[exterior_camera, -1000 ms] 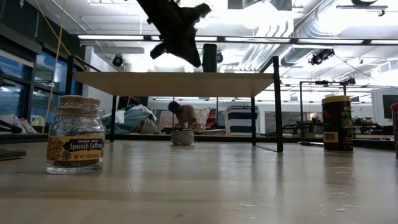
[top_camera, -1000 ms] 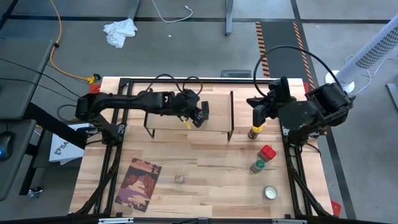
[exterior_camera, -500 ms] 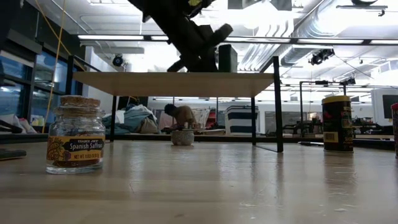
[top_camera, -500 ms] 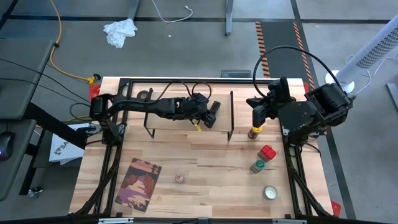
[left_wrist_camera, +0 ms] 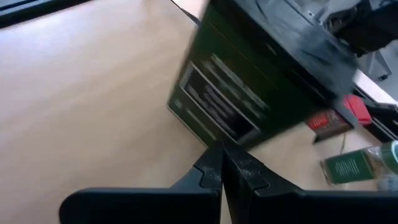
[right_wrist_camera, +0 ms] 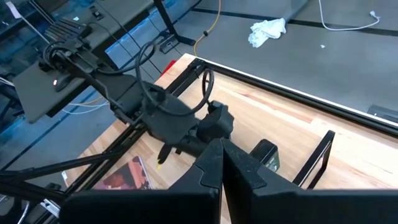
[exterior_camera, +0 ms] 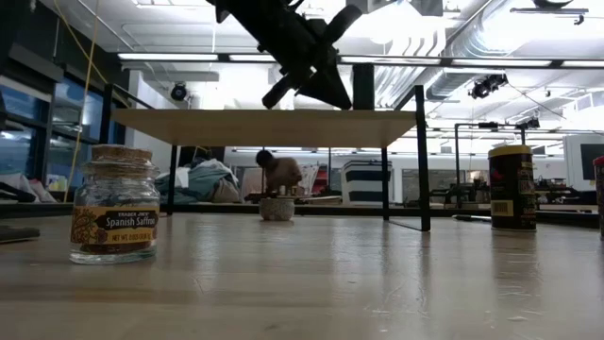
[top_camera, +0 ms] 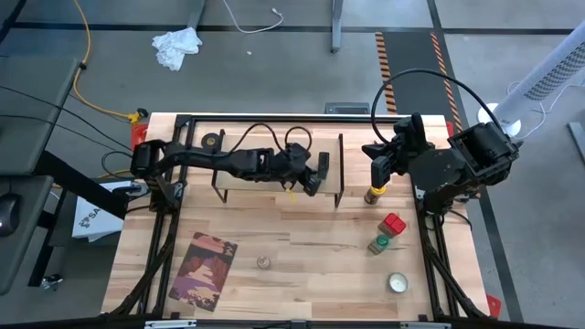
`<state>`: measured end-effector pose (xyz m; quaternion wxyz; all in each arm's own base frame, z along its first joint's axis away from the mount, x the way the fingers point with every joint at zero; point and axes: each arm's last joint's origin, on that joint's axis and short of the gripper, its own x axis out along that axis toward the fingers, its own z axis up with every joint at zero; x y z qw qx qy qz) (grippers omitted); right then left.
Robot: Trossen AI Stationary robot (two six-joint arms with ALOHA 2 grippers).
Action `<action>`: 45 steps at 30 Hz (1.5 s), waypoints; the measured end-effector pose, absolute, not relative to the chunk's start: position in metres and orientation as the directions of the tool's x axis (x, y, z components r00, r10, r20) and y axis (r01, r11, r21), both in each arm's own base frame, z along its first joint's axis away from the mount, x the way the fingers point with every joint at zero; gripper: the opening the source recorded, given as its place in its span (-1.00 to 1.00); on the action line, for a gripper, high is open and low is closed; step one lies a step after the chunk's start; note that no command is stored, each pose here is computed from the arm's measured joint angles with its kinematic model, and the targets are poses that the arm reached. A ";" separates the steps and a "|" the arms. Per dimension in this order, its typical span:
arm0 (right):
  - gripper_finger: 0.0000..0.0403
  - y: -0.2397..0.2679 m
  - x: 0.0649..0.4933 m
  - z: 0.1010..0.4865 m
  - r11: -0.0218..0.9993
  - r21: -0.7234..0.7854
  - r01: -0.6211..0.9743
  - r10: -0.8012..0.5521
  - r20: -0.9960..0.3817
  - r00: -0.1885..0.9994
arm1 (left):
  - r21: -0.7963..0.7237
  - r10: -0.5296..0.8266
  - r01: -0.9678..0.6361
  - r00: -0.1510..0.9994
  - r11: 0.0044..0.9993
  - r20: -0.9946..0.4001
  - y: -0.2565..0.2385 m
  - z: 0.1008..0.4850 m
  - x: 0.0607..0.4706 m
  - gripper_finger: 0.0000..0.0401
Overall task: Shelf spices
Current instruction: Put the green seasoning can on the shelf, then put the yellow seasoning can on the shelf
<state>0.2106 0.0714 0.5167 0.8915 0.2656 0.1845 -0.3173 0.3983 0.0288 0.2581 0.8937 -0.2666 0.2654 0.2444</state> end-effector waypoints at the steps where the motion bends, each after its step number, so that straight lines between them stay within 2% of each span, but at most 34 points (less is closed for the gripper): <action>1: -1.00 0.071 0.211 0.517 0.658 0.356 0.664 -0.468 -0.497 0.730 | -0.343 0.300 -0.581 0.738 0.738 -0.604 0.027 0.258 0.398 -1.00; 7: -1.00 0.072 0.211 0.516 0.689 0.337 0.642 -0.434 -0.518 0.737 | -0.303 0.331 -0.599 0.719 0.742 -0.611 0.031 0.266 0.391 -1.00; 14: -1.00 0.080 0.221 0.499 0.722 0.316 0.615 -0.335 -0.619 0.711 | -0.153 0.339 -0.505 0.744 0.850 -0.576 0.025 0.335 0.330 -1.00; 19: -1.00 0.095 0.241 0.452 0.750 0.239 0.617 -0.204 -0.804 0.559 | -0.130 0.311 -0.399 0.847 0.908 -0.432 -0.002 0.393 0.271 -1.00; 22: -1.00 0.100 0.247 0.425 0.752 0.182 0.634 -0.171 -0.874 0.454 | -0.125 0.312 -0.376 0.880 0.918 -0.357 -0.015 0.413 0.245 -1.00; 28: -1.00 0.103 0.252 0.395 0.730 0.123 0.672 -0.151 -0.930 0.335 | -0.139 0.355 -0.409 0.885 0.902 -0.300 -0.024 0.427 0.219 -1.00; 32: -1.00 0.104 0.252 0.390 0.713 0.125 0.690 -0.132 -0.942 0.308 | -0.109 0.384 -0.443 0.857 0.890 -0.342 -0.025 0.422 0.213 -1.00; 36: -0.99 0.103 0.252 0.381 0.655 0.117 0.747 -0.143 -0.951 0.275 | -0.061 0.374 -0.438 0.826 0.897 -0.422 -0.026 0.413 0.211 -1.00; 40: -0.81 0.098 0.254 0.354 0.605 0.028 0.796 -0.173 -0.971 0.166 | -0.061 0.327 -0.399 0.821 0.915 -0.468 -0.027 0.409 0.210 -1.00; 45: -0.27 0.078 0.257 0.324 0.455 -0.063 0.888 -0.198 -0.980 0.032 | -0.076 0.237 -0.311 0.841 0.947 -0.486 -0.032 0.410 0.205 -1.00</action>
